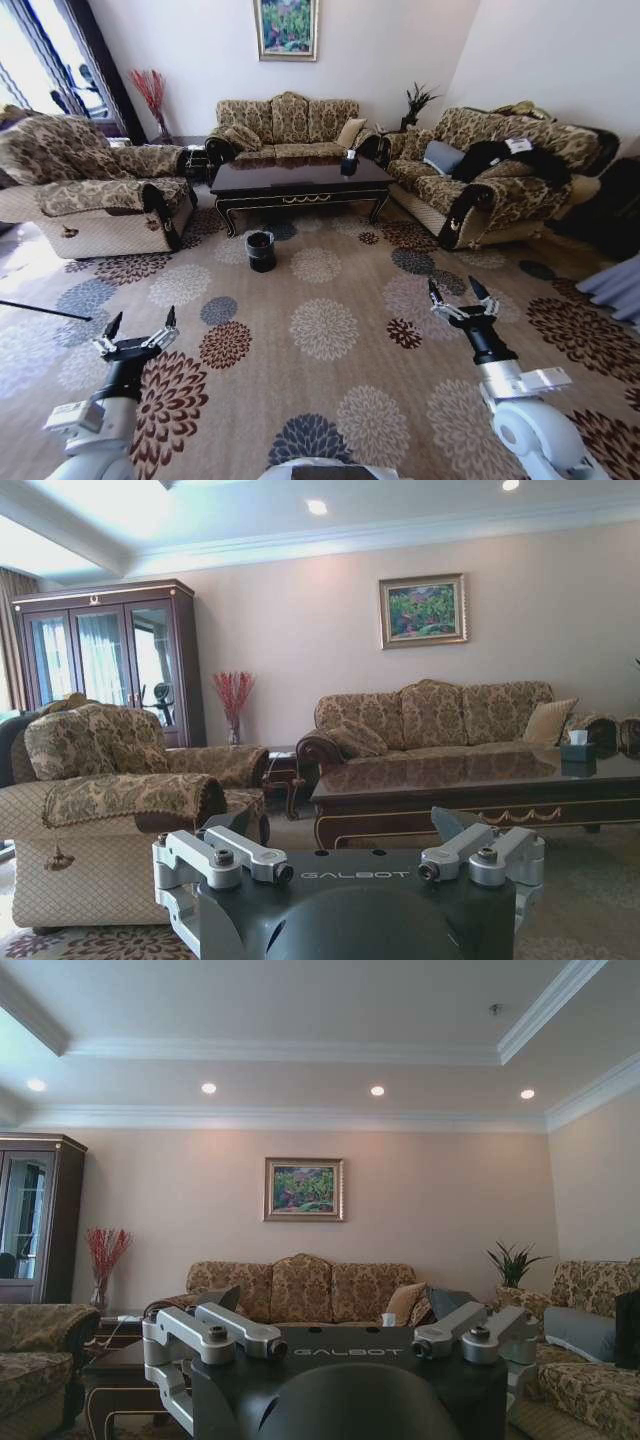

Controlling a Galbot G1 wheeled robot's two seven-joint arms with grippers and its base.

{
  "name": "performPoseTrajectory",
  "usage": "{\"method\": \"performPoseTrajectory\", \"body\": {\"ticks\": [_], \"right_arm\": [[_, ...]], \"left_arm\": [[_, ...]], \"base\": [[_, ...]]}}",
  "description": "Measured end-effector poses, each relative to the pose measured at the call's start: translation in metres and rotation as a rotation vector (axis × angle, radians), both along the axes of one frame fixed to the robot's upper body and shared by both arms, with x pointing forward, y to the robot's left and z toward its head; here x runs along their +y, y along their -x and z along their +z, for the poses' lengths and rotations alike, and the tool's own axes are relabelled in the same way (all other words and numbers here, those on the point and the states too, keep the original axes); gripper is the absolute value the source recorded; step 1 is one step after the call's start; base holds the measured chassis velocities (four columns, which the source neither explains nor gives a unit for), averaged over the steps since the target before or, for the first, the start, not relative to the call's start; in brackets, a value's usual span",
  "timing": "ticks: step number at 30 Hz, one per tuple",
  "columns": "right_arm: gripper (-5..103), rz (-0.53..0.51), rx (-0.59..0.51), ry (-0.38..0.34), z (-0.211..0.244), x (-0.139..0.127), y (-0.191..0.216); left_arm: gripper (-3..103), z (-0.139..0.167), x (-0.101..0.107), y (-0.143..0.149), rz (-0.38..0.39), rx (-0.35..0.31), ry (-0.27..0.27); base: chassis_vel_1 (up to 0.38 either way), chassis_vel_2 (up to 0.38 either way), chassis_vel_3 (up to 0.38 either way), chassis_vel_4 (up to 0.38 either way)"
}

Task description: Move to the front of the table and pick up the trash from the floor, then place it into the trash bin.

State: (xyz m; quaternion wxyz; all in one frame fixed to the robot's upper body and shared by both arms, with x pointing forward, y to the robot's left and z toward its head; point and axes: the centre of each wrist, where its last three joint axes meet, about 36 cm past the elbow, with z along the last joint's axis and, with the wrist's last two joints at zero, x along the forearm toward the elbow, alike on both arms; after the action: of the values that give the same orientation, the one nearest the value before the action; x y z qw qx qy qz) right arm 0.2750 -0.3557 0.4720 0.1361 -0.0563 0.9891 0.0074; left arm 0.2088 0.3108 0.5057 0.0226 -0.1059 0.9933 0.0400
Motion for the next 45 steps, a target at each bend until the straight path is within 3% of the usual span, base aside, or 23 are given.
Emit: {"method": "performPoseTrajectory", "body": {"ticks": [45], "right_arm": [[100,0.000,0.000,0.000,0.0000,0.0000,0.0000]], "left_arm": [[100,0.0000,0.0000,0.0000,0.000,0.000,0.000]], "base": [[0.000,0.000,0.000,0.000]]}}
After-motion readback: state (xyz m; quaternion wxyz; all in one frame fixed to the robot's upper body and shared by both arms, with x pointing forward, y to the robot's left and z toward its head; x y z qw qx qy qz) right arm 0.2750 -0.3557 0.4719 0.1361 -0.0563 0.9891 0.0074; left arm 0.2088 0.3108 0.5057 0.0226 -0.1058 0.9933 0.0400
